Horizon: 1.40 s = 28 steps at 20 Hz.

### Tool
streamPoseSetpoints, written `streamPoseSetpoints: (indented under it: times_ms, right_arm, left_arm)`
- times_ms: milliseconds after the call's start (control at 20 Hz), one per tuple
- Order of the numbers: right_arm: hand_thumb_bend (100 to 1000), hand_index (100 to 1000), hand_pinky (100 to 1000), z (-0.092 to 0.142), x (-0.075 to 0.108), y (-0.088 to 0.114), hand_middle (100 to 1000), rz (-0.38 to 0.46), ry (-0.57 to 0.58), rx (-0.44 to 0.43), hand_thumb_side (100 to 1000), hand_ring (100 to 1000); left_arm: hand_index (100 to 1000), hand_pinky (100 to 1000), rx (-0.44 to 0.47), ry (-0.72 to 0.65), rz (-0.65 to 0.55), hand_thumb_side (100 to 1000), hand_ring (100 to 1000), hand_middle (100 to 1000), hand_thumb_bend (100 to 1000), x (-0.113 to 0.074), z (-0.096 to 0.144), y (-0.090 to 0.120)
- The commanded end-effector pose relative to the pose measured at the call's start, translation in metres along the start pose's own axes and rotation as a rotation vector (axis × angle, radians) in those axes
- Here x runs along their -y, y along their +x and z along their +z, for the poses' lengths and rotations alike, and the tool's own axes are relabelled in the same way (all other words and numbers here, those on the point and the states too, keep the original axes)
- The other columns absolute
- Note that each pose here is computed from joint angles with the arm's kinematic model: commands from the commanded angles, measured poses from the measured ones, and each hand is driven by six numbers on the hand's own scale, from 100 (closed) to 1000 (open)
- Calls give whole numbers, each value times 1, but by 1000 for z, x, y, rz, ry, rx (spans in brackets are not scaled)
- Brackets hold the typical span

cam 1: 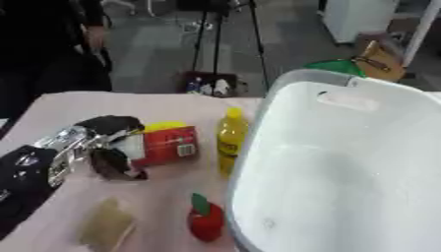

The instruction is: Pick up objects on the table and place them in the box.

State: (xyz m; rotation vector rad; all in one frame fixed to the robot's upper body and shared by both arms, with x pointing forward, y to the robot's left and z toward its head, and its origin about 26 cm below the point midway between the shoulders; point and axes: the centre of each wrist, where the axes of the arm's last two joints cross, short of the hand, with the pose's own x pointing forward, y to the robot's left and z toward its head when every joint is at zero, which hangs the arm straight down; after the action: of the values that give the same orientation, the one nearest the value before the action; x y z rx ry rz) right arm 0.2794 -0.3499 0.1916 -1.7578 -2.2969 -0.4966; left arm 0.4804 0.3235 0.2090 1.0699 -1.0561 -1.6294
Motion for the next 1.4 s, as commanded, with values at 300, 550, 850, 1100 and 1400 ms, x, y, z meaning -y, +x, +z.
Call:
streamPoseSetpoints:
  times_ms: [300, 550, 850, 1100, 1400]
  right_arm:
    - [100, 692, 709, -7, 3, 1, 549, -9, -20, 10, 697, 530]
    - [100, 692, 709, -6, 3, 1, 548, -7, -18, 8, 697, 530]
    - [100, 691, 710, -5, 3, 1, 548, -6, -15, 6, 698, 529]
    - [100, 691, 710, -5, 3, 1, 548, -6, -14, 4, 699, 529]
    - [100, 691, 711, -4, 3, 1, 548, -5, -16, -2, 698, 530]
  left_arm:
    - [903, 1000, 39, -79, -29, 526, 1000, 964, 791, -21, 3, -19]
    - [885, 1000, 69, -125, -60, 534, 1000, 961, 790, -33, 5, -27]
    - [886, 1000, 84, -169, -83, 542, 1000, 966, 789, -48, 8, -28]
    - [882, 1000, 88, -194, -64, 542, 1000, 965, 788, -63, 11, -20]
    - [879, 988, 91, -260, -43, 568, 957, 918, 765, -68, 13, -7]
